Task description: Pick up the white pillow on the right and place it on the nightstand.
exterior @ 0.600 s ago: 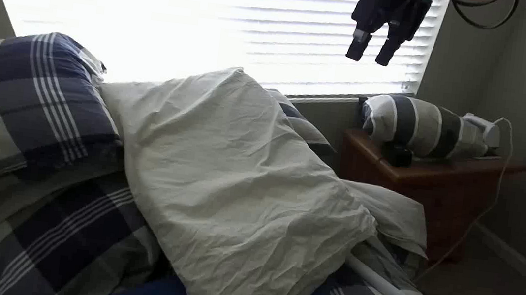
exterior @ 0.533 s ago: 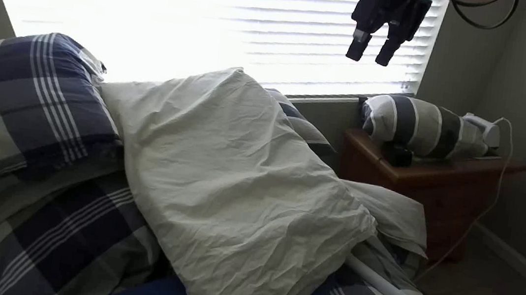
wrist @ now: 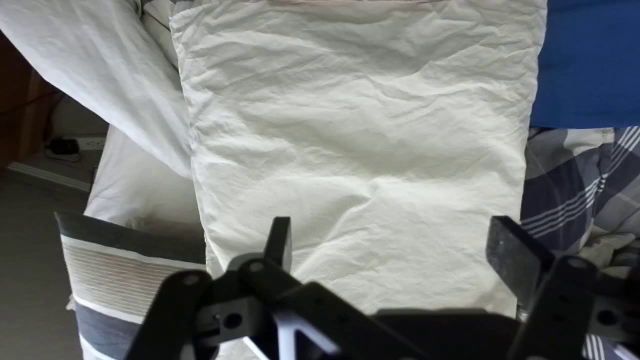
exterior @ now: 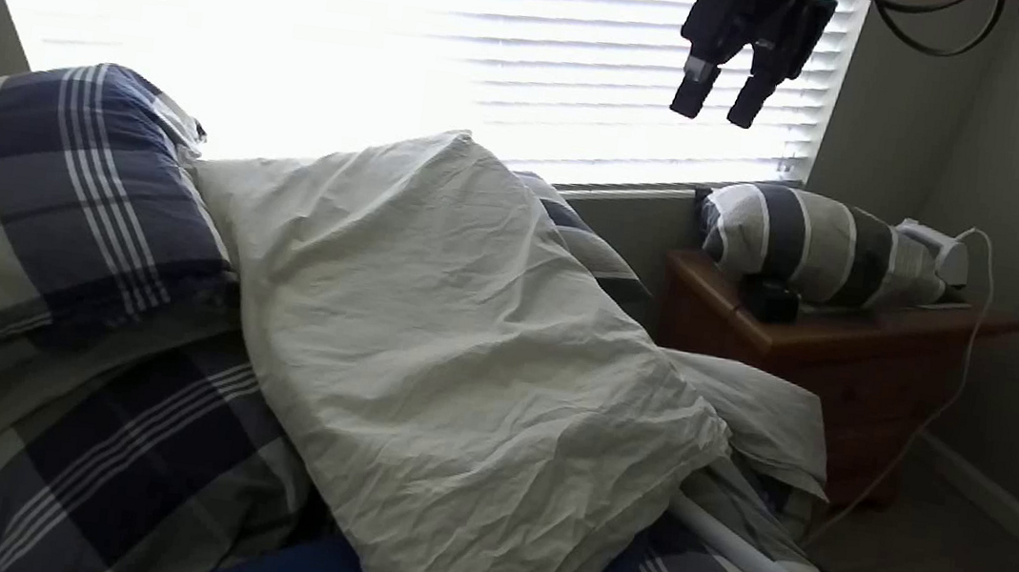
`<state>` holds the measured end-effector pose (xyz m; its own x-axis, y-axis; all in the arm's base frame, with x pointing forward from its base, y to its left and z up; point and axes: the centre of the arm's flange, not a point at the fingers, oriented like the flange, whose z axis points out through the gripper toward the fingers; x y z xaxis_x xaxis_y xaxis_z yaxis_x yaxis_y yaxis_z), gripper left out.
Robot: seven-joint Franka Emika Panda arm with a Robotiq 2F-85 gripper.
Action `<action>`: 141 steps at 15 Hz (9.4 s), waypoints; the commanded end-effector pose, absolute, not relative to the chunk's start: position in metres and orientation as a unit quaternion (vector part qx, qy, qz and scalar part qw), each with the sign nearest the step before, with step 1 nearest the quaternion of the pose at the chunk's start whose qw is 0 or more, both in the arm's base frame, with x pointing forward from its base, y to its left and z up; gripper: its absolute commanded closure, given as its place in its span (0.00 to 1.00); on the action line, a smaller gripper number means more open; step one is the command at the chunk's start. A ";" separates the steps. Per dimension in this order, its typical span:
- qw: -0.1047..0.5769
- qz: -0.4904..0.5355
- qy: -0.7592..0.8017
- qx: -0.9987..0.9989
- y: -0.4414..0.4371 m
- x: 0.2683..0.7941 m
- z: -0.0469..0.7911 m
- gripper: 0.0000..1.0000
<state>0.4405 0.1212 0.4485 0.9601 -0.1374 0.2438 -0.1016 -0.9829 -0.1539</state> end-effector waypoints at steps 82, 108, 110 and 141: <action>0.262 -0.269 -0.096 -0.922 -0.063 0.714 0.146 0.00; 0.512 -0.104 -0.014 -0.852 -0.042 0.701 0.145 0.40; 0.493 -0.107 0.013 -0.863 -0.038 0.701 0.152 0.55; 0.447 -0.182 0.172 -0.859 -0.104 0.622 0.446 0.80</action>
